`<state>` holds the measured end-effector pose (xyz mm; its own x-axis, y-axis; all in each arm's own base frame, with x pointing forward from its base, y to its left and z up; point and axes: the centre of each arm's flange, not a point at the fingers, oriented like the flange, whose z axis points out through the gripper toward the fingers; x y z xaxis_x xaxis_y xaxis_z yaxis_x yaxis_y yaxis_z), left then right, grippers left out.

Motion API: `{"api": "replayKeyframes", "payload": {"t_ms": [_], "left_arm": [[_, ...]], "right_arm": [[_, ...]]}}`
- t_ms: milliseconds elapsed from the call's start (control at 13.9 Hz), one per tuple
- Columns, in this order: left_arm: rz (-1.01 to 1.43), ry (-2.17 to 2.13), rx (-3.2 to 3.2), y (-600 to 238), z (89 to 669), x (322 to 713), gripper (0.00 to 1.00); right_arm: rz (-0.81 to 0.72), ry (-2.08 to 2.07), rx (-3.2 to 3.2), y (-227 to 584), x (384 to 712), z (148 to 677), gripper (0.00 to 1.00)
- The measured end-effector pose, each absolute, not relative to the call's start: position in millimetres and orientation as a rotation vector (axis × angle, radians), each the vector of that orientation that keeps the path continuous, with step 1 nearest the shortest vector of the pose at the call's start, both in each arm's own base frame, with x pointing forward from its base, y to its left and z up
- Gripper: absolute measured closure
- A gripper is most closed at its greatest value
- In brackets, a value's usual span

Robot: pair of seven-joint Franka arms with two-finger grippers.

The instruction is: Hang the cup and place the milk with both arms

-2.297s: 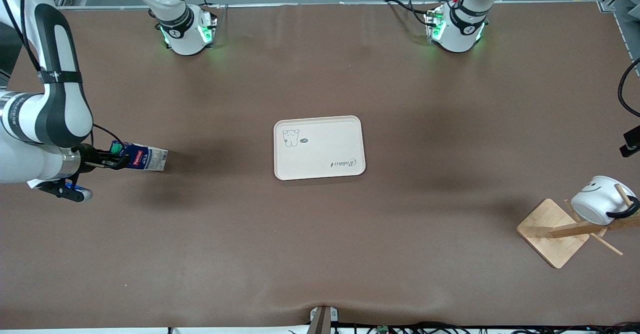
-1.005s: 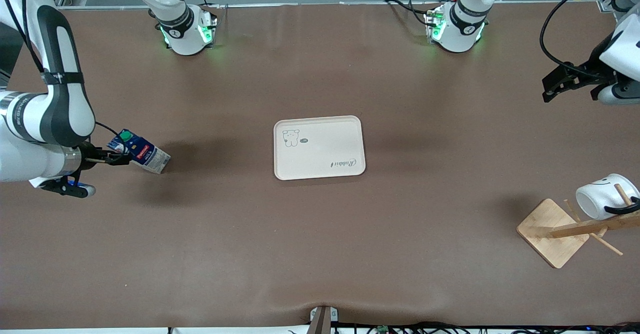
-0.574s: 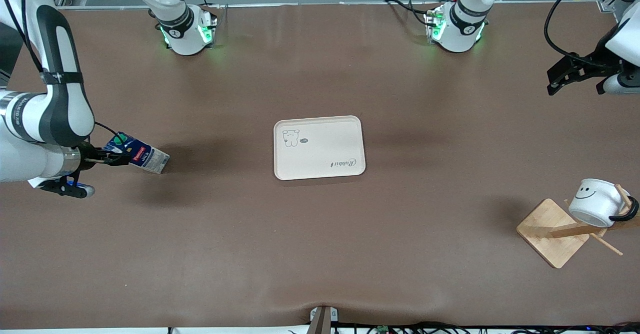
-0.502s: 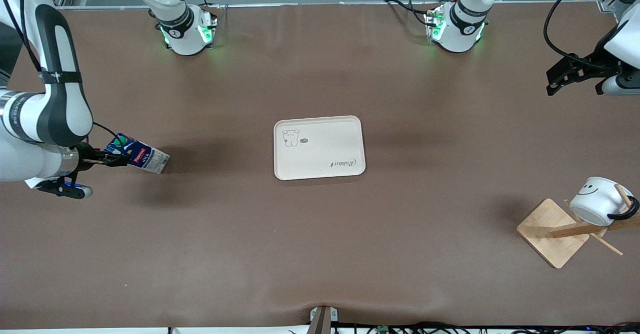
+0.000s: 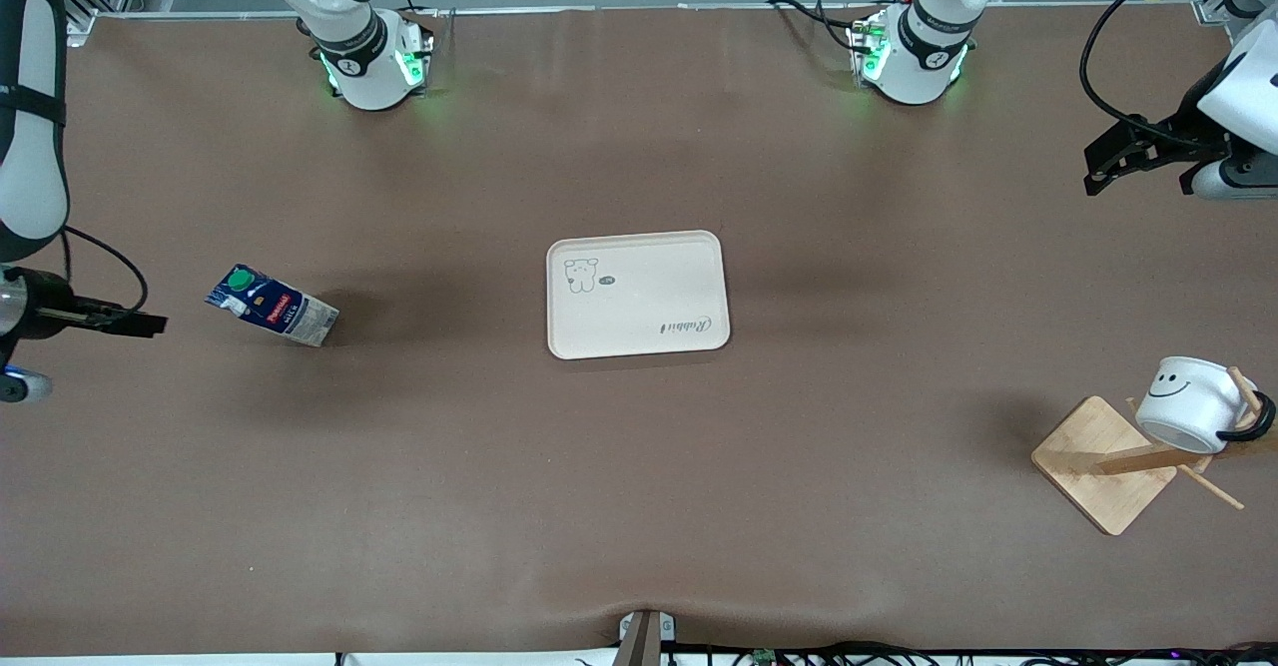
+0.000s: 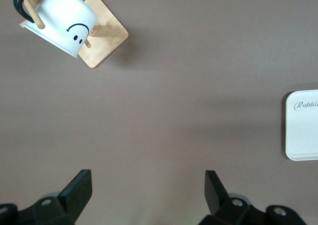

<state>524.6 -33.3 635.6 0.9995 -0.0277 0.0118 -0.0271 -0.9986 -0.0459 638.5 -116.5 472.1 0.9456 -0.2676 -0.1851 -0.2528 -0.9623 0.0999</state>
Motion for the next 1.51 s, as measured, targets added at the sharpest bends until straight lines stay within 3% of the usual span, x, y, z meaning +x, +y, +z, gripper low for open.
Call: {"api": "replayKeyframes", "payload": {"t_ms": [359,646,1005,1507], "left_arm": [[-0.018,0.013,-3.096,-23,636,525,0.00],[-0.013,0.014,-3.098,-24,635,525,0.00],[0.014,0.011,-3.099,-24,635,522,0.00],[0.023,0.002,-3.101,-22,637,519,0.00]], "right_arm": [[-0.293,-0.392,3.062,-94,632,550,0.00],[-0.218,-0.337,3.130,-59,589,631,0.00],[-0.185,-0.430,3.124,-86,549,611,0.00],[-0.145,-0.394,3.129,-74,550,616,0.00]]}}
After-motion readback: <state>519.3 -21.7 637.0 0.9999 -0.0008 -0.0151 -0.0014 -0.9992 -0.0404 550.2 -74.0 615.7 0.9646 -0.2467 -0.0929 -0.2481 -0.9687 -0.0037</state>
